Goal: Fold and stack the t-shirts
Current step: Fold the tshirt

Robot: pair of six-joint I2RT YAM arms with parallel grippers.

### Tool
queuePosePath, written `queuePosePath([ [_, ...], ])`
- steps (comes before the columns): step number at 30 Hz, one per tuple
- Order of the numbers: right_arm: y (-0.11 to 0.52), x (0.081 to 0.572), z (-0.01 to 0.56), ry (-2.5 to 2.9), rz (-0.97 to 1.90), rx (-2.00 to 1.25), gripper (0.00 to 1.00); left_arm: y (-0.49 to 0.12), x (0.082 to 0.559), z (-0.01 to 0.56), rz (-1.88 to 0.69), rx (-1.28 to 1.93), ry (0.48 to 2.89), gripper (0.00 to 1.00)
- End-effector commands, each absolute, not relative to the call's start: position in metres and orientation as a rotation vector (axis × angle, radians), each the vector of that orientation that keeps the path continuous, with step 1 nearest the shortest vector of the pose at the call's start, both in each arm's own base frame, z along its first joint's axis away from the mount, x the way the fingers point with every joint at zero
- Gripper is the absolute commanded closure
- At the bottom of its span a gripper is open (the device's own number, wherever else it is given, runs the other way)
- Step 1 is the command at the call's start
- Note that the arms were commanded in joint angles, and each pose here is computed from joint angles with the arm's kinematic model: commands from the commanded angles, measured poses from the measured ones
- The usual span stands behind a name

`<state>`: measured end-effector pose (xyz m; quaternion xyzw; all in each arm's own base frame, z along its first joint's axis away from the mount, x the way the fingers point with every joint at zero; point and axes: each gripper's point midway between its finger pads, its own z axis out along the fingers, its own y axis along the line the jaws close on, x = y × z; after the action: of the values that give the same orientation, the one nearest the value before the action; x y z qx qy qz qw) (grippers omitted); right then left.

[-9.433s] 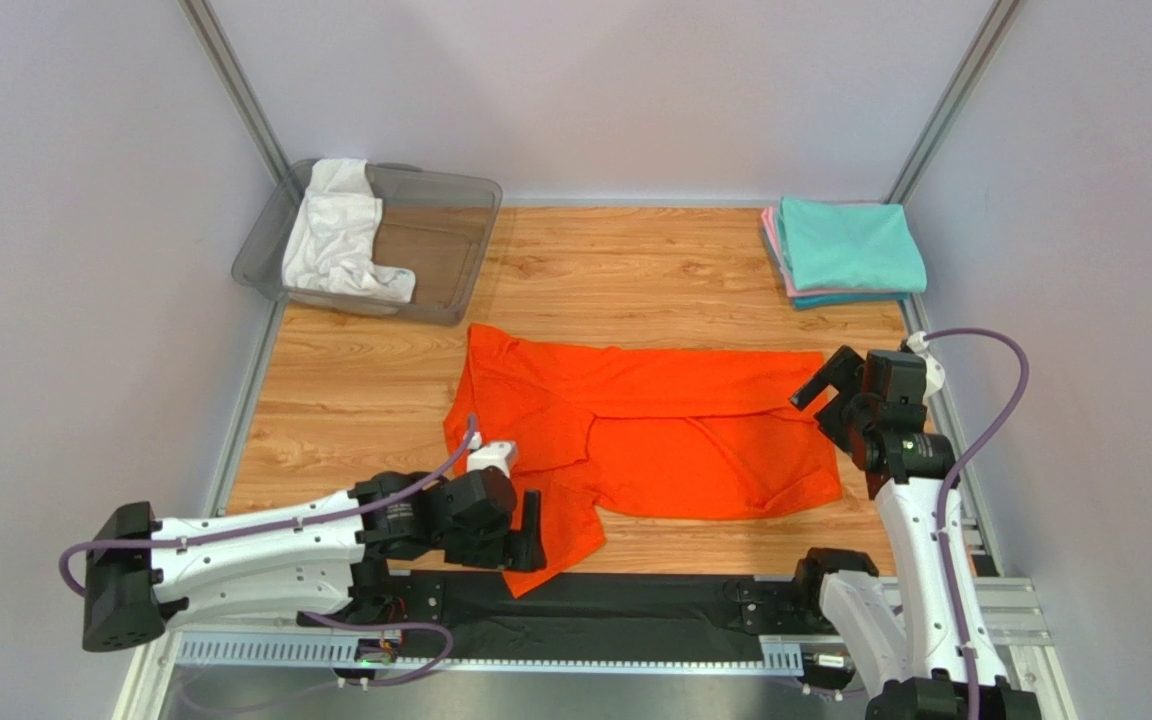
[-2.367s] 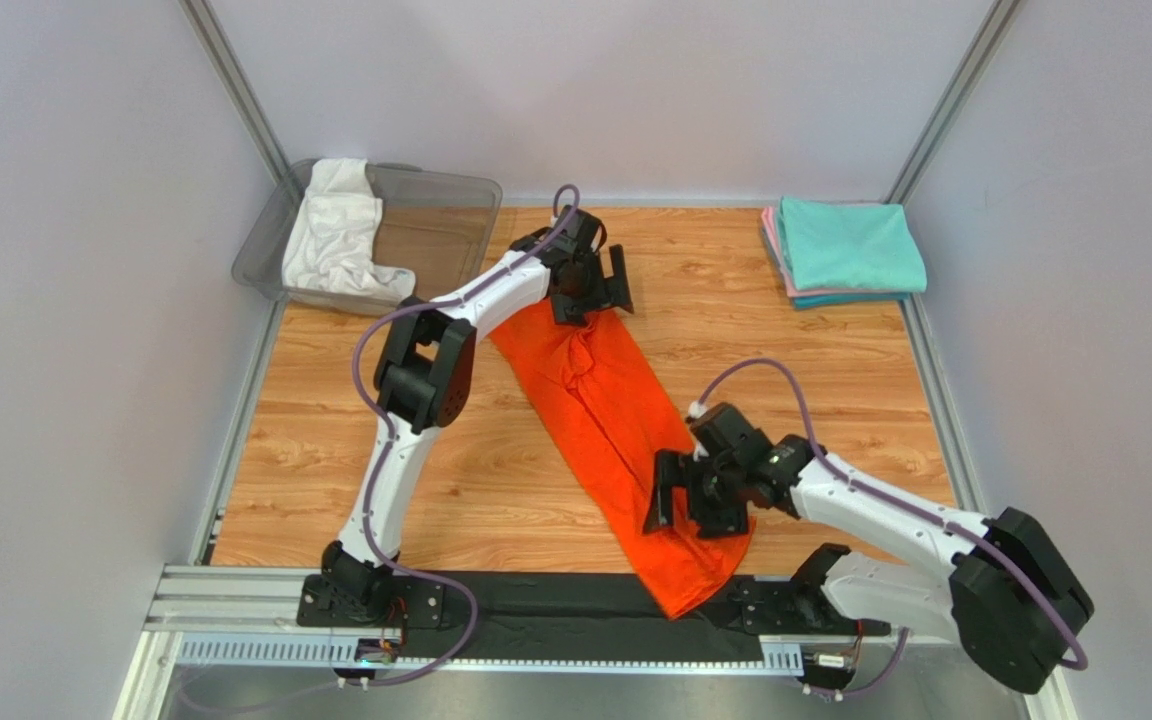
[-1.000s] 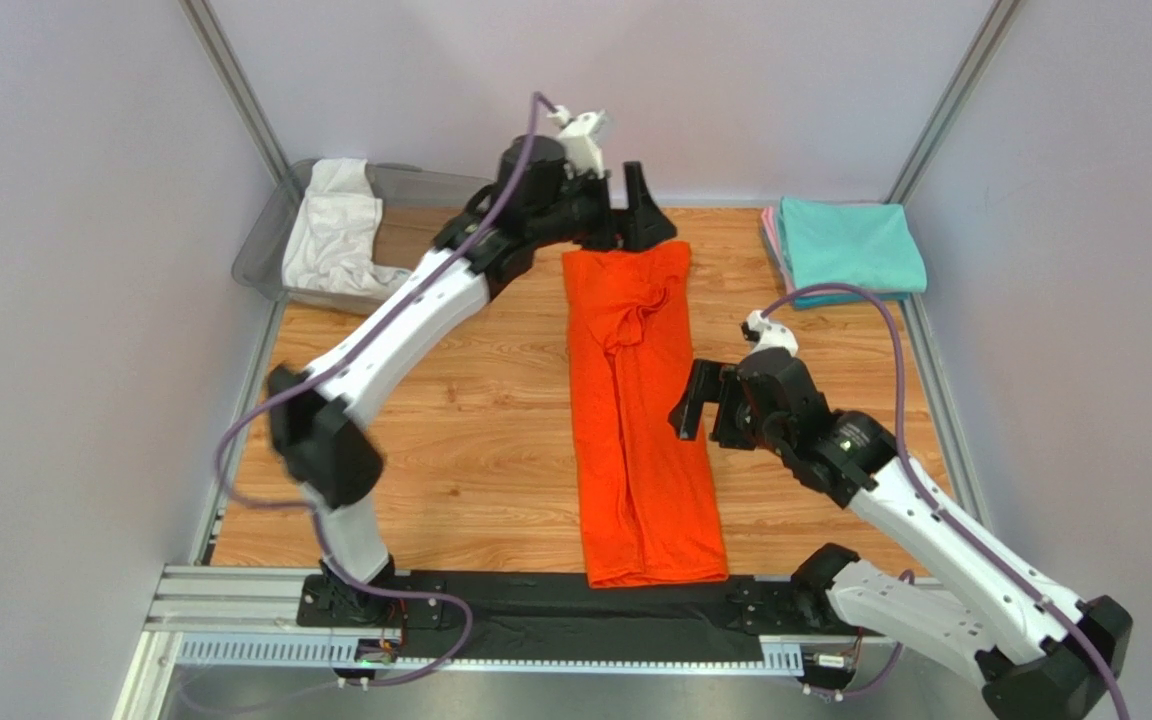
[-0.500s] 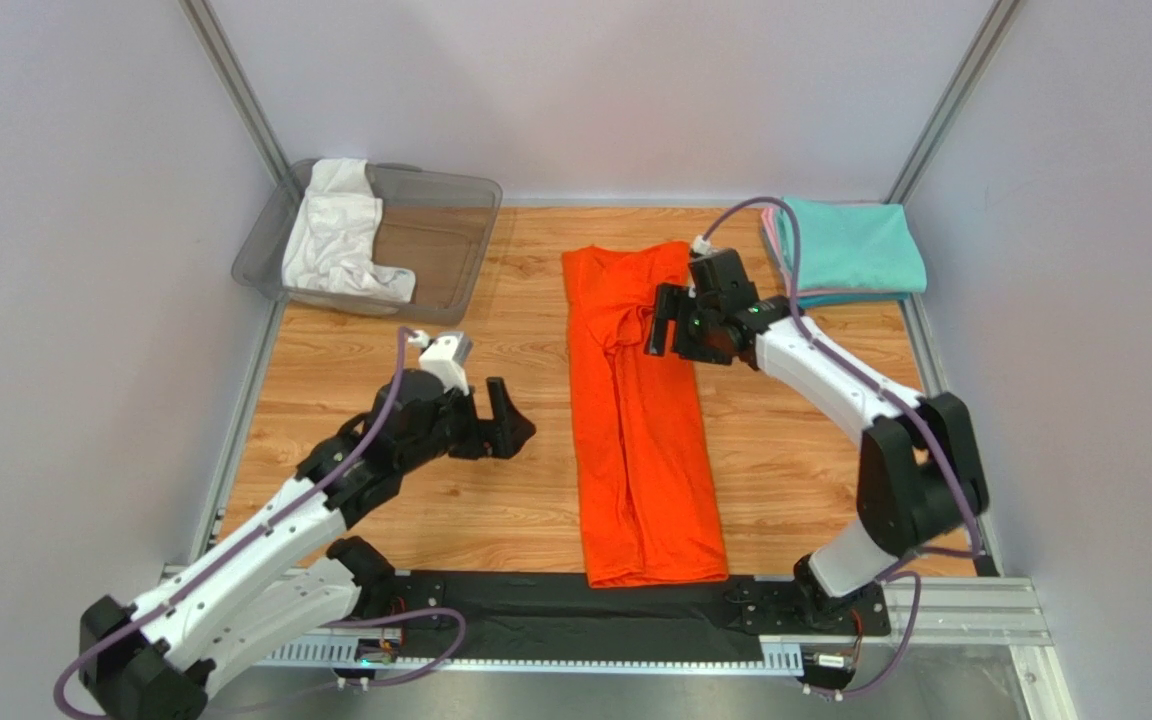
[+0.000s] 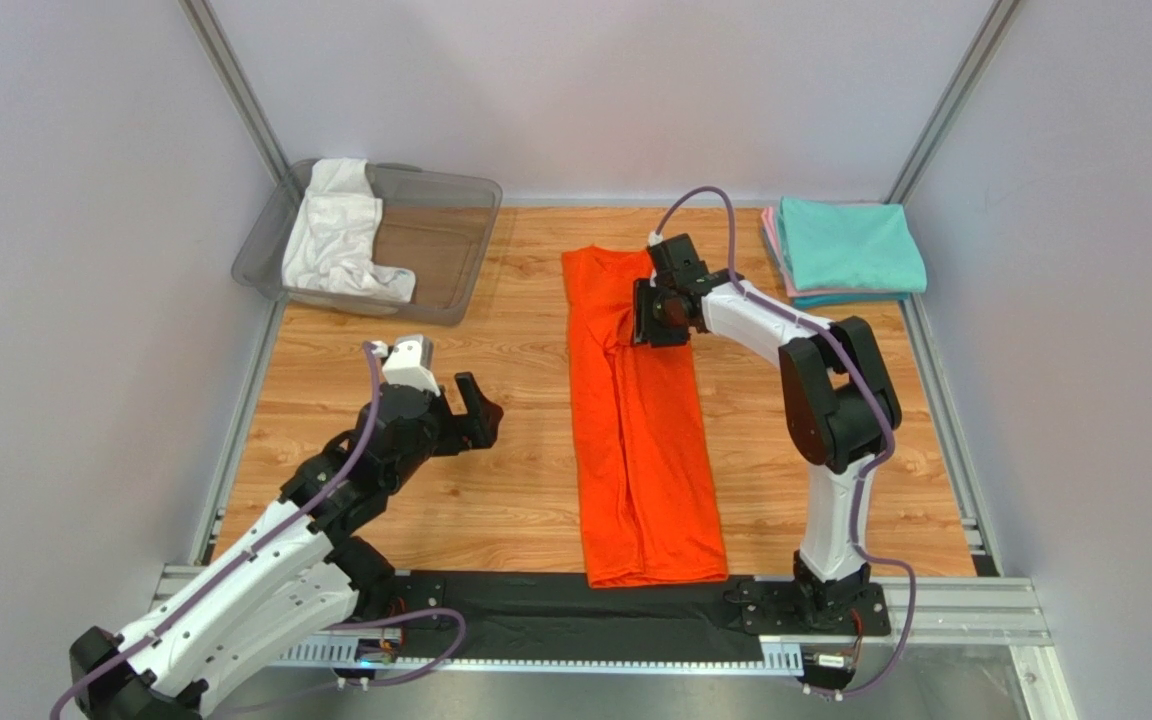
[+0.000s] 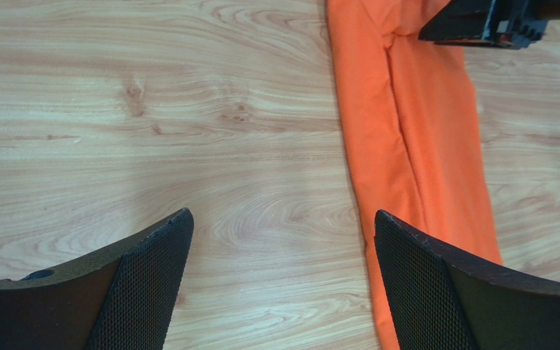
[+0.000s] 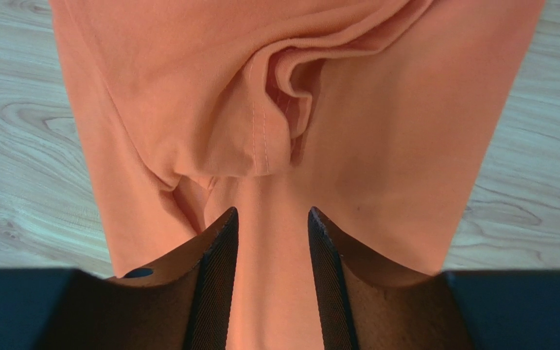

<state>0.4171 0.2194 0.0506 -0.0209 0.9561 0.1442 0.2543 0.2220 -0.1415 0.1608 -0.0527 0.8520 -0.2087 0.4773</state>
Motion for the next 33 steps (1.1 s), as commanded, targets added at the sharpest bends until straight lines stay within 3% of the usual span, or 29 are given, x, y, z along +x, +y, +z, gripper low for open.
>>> queuePosePath([
  [1, 0.23, 0.439, 0.066, 2.523, 0.426, -0.096, 0.58, -0.139, 0.232, 0.165, -0.465, -0.122, 2.055, 0.0],
  [13, 0.235, 0.456, 0.042, 2.551, 0.4, -0.054, 0.63, -0.139, 0.236, 0.165, -0.452, -0.119, 2.039, 0.0],
  [16, 0.236, 0.456, 0.043, 2.552, 0.405, -0.054, 0.78, -0.138, 0.236, 0.165, -0.452, -0.126, 2.034, 0.0],
  [17, 0.237, 0.456, 0.044, 2.549, 0.415, -0.052, 0.87, -0.137, 0.235, 0.165, -0.452, -0.128, 2.031, 0.0],
  [23, 0.232, 0.451, 0.058, 2.532, 0.393, -0.044, 0.91, -0.138, 0.234, 0.166, -0.463, -0.119, 2.027, 0.0],
  [26, 0.226, 0.445, 0.065, 2.538, 0.355, -0.024, 1.0, -0.139, 0.233, 0.167, -0.472, -0.121, 2.028, 0.0],
  [33, 0.214, 0.42, 0.072, 2.57, 0.27, 0.093, 0.98, -0.14, 0.23, 0.167, -0.489, -0.112, 2.035, 0.0],
])
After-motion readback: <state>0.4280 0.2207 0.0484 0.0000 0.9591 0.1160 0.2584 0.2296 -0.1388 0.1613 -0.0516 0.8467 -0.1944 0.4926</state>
